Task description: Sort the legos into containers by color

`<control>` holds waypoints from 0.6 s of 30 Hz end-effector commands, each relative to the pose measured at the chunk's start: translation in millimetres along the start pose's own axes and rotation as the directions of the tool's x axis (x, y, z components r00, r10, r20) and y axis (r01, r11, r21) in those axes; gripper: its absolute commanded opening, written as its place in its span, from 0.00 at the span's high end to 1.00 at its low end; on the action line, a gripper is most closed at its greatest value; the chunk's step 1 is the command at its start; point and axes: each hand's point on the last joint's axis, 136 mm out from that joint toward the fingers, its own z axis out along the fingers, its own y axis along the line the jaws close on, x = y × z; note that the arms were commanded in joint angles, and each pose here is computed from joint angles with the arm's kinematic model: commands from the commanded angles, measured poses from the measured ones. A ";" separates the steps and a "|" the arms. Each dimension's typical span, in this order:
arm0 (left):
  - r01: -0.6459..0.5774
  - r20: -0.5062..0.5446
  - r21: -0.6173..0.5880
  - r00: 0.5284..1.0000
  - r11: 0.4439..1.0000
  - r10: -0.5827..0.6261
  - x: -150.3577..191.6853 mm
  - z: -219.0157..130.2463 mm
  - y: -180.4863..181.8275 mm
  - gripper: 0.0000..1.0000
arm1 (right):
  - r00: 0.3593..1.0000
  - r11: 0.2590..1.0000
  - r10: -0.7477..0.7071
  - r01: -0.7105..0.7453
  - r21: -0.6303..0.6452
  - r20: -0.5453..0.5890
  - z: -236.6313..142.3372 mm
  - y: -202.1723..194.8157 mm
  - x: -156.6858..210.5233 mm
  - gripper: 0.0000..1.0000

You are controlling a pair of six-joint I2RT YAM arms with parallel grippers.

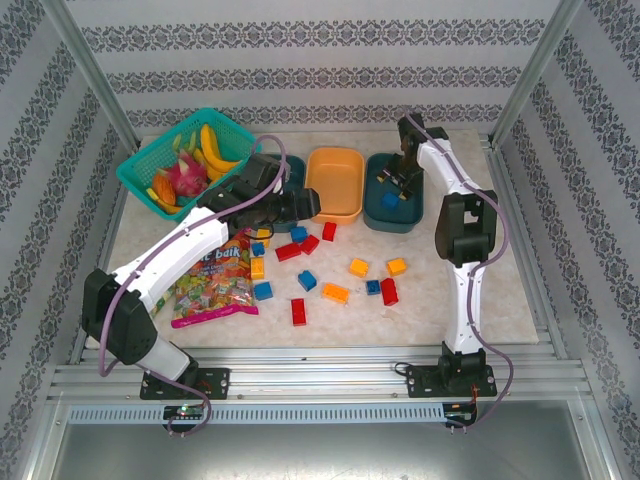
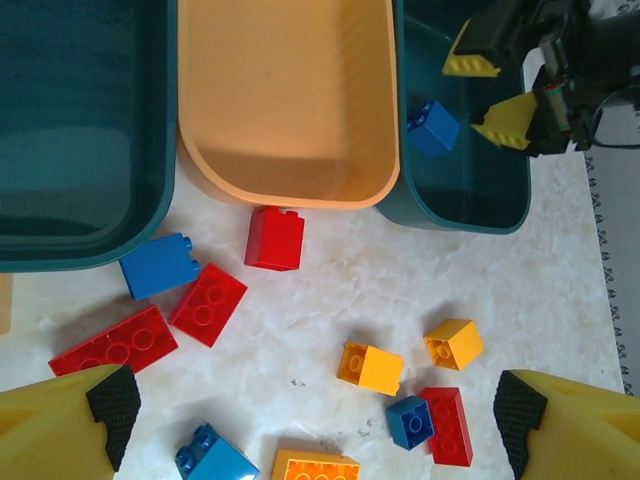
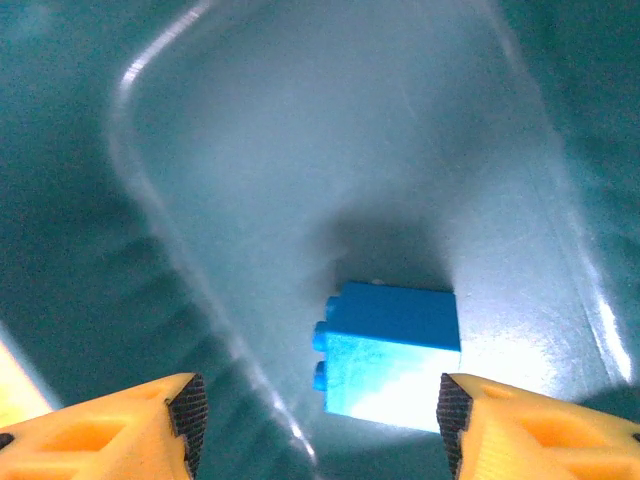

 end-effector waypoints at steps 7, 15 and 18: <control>0.031 0.005 -0.067 1.000 0.997 -0.031 7.0 -24.8 16.8 0.08 | 0.975 0.976 -0.084 0.122 -0.179 0.206 -130.6 51.0 -7.1 0.36; -0.016 -0.035 -0.115 0.999 0.993 0.012 28.7 -35.2 35.0 0.08 | 0.893 0.902 -0.236 0.348 -0.256 0.383 -213.6 67.9 46.6 0.35; -0.106 -0.106 -0.147 0.990 0.983 0.091 45.5 -29.2 47.9 0.09 | 0.836 0.841 -0.320 0.467 -0.272 0.446 -228.5 66.3 88.0 0.35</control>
